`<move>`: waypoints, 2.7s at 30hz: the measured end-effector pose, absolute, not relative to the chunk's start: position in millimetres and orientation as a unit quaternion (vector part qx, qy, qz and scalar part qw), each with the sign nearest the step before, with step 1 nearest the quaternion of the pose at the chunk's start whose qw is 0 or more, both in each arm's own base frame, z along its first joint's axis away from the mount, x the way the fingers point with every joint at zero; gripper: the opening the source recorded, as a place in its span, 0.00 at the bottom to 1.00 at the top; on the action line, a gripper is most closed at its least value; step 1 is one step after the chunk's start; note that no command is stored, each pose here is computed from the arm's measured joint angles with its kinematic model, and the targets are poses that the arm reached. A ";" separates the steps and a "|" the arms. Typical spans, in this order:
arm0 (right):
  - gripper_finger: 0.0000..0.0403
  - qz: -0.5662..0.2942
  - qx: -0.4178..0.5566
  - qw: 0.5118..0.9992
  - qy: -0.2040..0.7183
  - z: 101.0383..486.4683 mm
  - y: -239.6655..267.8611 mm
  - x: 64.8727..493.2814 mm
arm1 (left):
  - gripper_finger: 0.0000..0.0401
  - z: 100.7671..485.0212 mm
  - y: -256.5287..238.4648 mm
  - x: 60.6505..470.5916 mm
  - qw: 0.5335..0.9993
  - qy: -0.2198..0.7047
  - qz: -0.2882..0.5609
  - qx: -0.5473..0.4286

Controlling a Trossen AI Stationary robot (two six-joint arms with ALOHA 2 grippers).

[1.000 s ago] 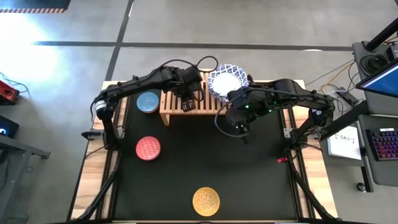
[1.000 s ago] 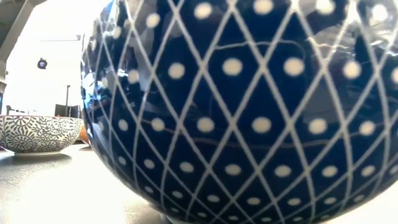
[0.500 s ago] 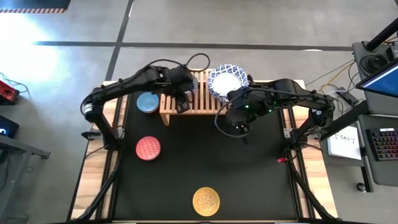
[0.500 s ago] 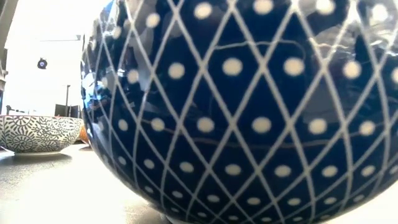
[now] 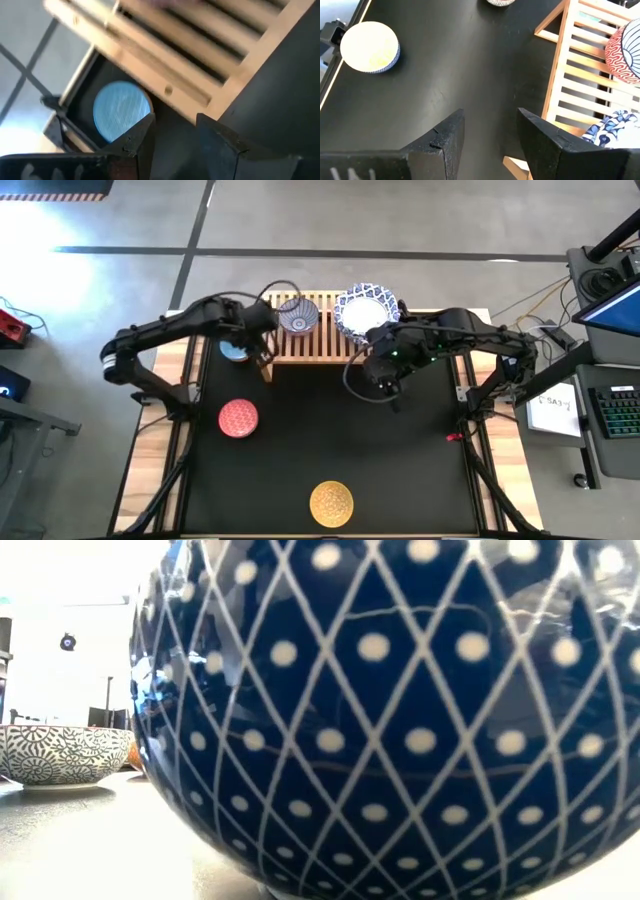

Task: Place and stack bowls onto a shelf
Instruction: Stack the orange patterned bowl on the red patterned bowl on the shelf

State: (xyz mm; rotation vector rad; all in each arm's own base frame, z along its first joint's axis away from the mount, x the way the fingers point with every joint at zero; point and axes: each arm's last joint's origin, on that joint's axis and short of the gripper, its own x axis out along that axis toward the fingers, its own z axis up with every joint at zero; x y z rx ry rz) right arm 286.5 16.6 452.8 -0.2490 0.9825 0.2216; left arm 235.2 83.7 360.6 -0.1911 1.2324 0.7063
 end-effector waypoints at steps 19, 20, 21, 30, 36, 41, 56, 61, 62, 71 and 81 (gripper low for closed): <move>0.41 0.097 -0.091 0.865 0.484 446.2 17.0 288.7 | 0.31 247.7 83.7 195.7 0.672 0.608 0.402 -0.132; 0.41 0.096 -0.089 0.865 0.484 446.2 17.0 288.6 | 0.31 244.5 86.2 196.8 0.677 0.603 0.400 -0.131; 0.41 0.095 -0.087 0.865 0.485 446.2 17.0 288.6 | 0.31 241.9 88.9 197.8 0.681 0.600 0.399 -0.129; 0.41 0.080 -0.060 0.867 0.489 446.1 17.0 288.2 | 0.31 230.9 101.6 202.3 0.696 0.605 0.374 -0.096; 0.41 0.078 -0.057 0.861 0.499 445.0 16.9 286.3 | 0.31 207.1 100.7 197.9 0.704 0.604 0.364 -0.079; 0.41 0.081 -0.061 0.861 0.498 445.0 16.9 286.5 | 0.31 196.8 101.1 194.7 0.712 0.592 0.371 -0.067; 0.41 0.084 -0.067 0.861 0.497 445.1 16.9 286.5 | 0.31 225.6 101.0 205.2 0.803 0.487 0.334 -0.079; 0.41 0.082 -0.062 0.861 0.498 445.0 16.9 286.5 | 0.31 223.6 102.7 203.5 0.790 0.504 0.340 -0.073; 0.41 0.081 -0.062 0.861 0.498 445.0 16.9 286.4 | 0.31 221.7 102.4 199.1 0.776 0.524 0.346 -0.061; 0.41 0.083 -0.065 0.859 0.501 444.7 16.8 285.9 | 0.31 202.4 97.4 177.8 0.724 0.590 0.352 -0.063; 0.41 0.082 -0.062 0.859 0.502 444.0 17.1 286.1 | 0.31 196.4 108.8 176.6 0.716 0.600 0.346 -0.090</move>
